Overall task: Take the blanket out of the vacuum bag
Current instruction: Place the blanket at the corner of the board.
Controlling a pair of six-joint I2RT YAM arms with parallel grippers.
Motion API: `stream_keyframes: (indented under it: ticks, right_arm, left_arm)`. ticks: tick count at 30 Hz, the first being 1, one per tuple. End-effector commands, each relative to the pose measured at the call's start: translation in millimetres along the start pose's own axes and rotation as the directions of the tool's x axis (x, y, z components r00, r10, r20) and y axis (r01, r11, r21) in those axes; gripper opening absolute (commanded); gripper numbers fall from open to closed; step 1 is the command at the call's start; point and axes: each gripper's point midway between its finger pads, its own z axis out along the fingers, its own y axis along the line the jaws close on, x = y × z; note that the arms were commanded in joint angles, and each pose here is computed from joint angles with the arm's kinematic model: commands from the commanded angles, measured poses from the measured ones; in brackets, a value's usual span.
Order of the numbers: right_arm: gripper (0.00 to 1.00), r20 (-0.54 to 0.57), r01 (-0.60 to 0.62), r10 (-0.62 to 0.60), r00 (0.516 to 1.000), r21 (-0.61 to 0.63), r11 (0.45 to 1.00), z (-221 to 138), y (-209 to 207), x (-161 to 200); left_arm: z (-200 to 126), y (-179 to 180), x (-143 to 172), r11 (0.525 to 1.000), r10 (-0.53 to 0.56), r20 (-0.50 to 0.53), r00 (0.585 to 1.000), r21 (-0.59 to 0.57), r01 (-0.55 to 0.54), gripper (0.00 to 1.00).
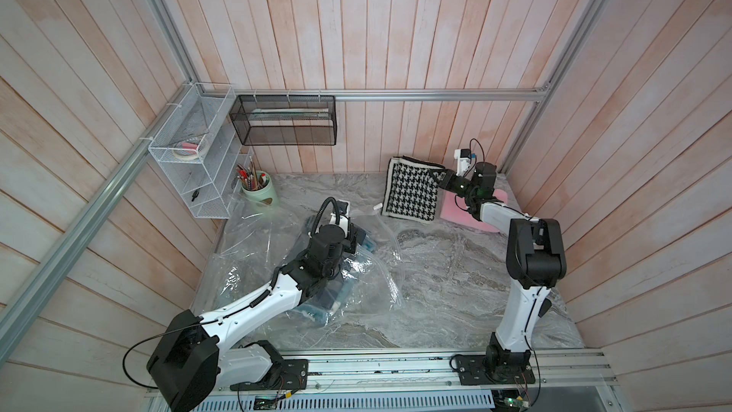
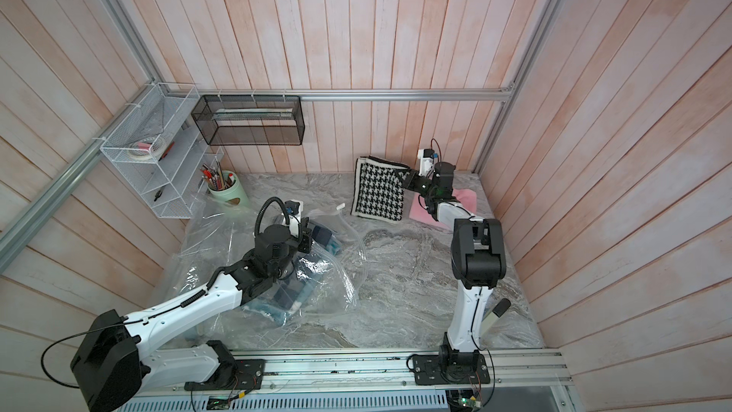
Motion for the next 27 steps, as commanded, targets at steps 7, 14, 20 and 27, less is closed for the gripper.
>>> stream_keyframes:
  ticks: [7,14,20,27]
  right_arm:
    - [0.00,0.179,-0.029,0.016,0.984,0.066,0.997,-1,-11,-44]
    - [0.00,0.219,-0.003,-0.028,0.975,0.139,0.990,-7,-16,-57]
    - [0.00,0.268,-0.001,-0.074,0.961,0.272,0.962,-24,-32,-74]
    - [0.00,0.333,-0.045,-0.076,0.940,0.343,0.938,-46,-43,-79]
  left_arm:
    - [0,6,-5,0.998,0.050,0.012,0.999,-0.029,-0.050,0.00]
    - [2,5,-2,0.998,0.050,0.006,0.999,-0.026,-0.050,0.00]
    - [2,5,0,0.998,0.060,0.001,0.998,-0.026,-0.060,0.00]
    - [6,1,6,0.999,0.046,-0.009,0.999,-0.011,-0.046,0.00]
